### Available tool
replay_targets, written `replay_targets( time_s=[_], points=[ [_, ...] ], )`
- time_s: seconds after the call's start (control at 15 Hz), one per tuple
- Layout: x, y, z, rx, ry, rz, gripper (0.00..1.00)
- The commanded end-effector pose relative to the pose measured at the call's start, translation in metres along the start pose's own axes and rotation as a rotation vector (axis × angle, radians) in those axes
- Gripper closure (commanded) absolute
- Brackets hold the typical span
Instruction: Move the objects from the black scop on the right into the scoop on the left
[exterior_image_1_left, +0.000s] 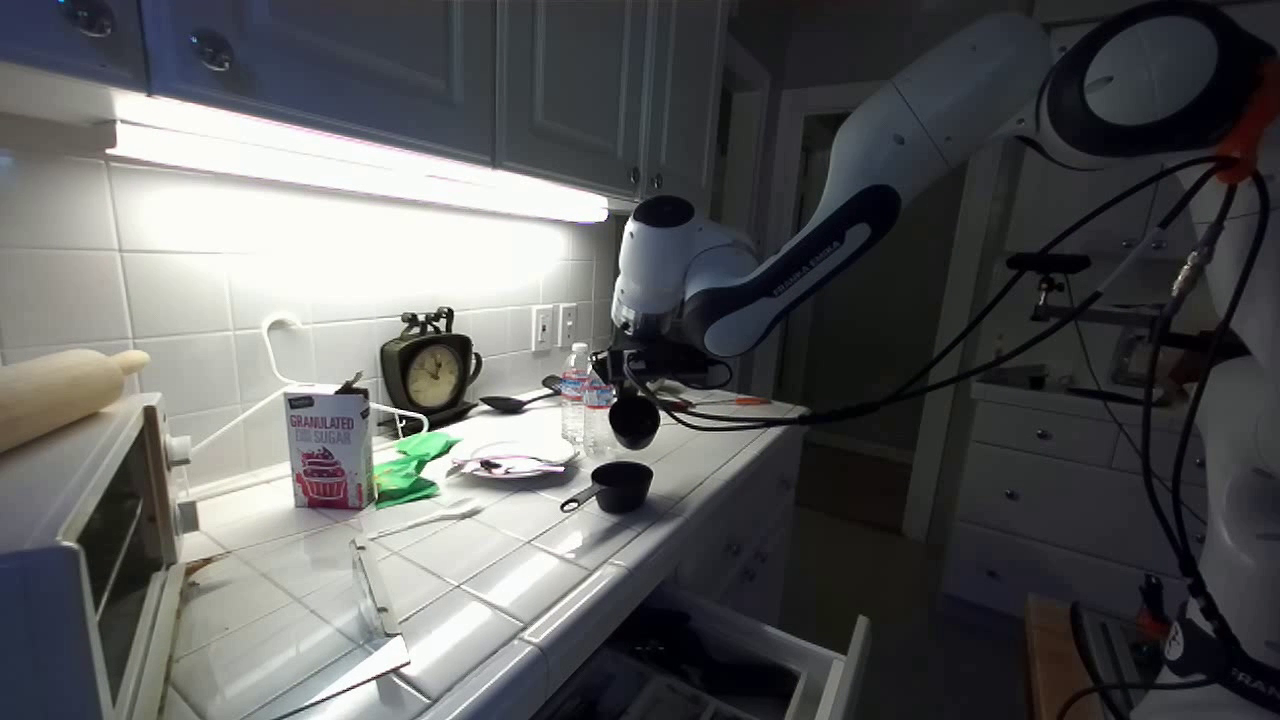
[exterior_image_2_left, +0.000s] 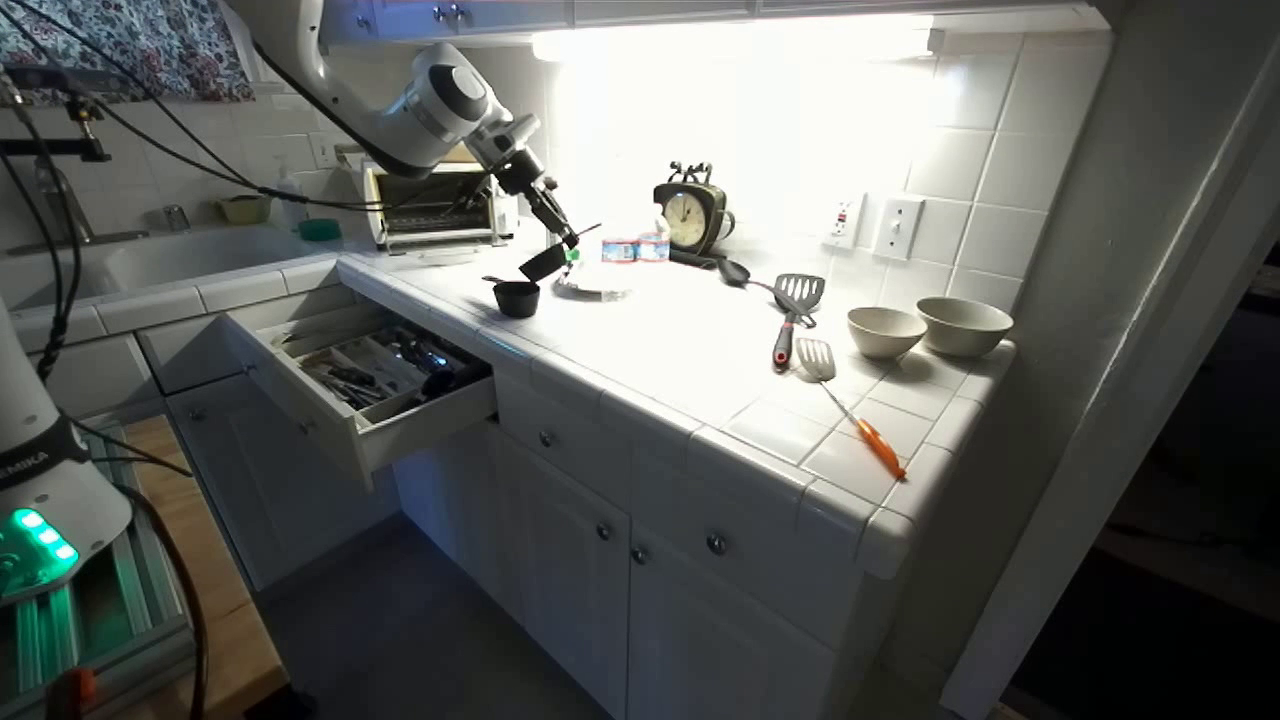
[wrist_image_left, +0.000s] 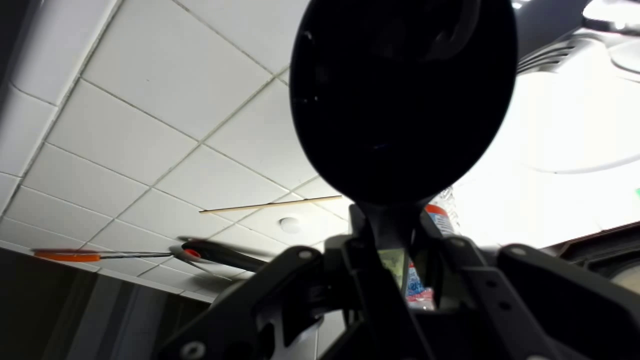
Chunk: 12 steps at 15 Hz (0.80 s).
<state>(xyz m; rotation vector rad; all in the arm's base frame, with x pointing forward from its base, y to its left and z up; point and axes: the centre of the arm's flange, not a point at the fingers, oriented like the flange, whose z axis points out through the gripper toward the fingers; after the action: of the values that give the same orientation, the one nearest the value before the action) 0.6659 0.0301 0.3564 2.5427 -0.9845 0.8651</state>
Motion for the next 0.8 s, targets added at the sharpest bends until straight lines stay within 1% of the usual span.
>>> replay_targets(
  time_s=[0.0, 0.73],
  points=[
    [-0.0103, 0.0077, -0.0114, 0.008, 0.026, 0.009, 0.94],
    [-0.0167, 0.0051, -0.0171, 0.012, 0.081, 0.006, 0.94]
  ],
)
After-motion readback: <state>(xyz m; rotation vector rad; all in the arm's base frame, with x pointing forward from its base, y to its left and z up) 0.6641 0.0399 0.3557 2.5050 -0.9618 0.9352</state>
